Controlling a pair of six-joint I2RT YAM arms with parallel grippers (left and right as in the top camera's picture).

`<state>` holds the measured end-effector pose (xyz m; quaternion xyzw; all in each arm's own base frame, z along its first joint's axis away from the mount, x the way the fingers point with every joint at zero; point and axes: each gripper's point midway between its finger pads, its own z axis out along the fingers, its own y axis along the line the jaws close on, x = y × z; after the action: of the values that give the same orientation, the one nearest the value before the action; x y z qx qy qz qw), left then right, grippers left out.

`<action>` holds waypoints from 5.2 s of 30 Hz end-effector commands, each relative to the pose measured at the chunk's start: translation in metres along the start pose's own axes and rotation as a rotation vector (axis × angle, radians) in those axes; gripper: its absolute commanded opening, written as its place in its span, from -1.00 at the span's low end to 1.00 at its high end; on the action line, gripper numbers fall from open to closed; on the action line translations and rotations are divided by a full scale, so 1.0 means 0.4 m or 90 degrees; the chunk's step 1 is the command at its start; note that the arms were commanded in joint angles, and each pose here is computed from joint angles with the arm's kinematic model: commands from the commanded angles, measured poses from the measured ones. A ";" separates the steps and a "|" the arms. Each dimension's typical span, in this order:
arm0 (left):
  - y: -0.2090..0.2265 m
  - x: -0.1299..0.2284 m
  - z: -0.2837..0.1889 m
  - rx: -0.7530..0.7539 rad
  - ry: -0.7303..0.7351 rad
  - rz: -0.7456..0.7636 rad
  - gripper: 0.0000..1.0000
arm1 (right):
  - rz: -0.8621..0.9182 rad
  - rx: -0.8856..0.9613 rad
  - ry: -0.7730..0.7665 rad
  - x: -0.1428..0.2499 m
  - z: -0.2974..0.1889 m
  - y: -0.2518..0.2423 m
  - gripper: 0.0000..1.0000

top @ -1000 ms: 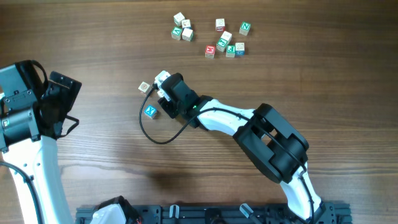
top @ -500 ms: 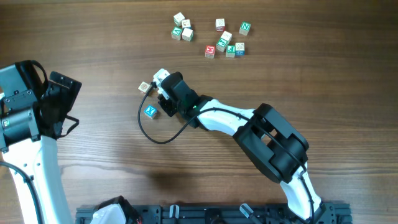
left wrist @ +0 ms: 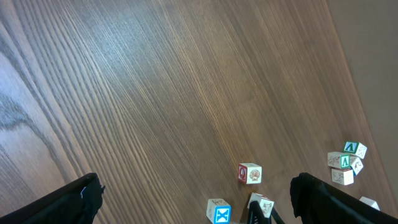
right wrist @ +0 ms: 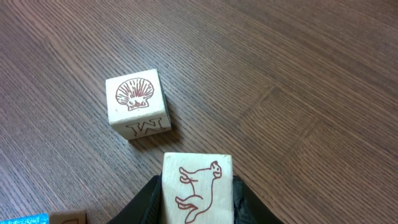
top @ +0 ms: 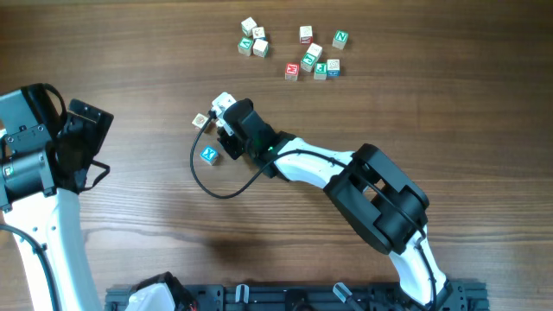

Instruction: Form a circle

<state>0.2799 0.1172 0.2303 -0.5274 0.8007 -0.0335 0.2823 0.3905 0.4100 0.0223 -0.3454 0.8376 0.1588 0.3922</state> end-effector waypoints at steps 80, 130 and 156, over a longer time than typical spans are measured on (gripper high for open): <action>-0.001 0.007 0.006 -0.001 0.008 0.010 1.00 | 0.069 0.000 -0.011 0.002 0.012 0.000 0.53; -0.001 0.007 0.006 -0.001 0.008 0.010 1.00 | 0.102 -0.127 -0.025 0.023 0.041 -0.075 -0.91; -0.001 0.007 0.006 -0.001 0.008 0.010 1.00 | 0.072 -0.177 -0.031 0.027 0.042 -0.039 -0.91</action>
<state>0.2800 0.1172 0.2305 -0.5274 0.8006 -0.0335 0.2824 0.4126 0.3996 0.0109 -0.3300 0.8211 0.2965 0.3593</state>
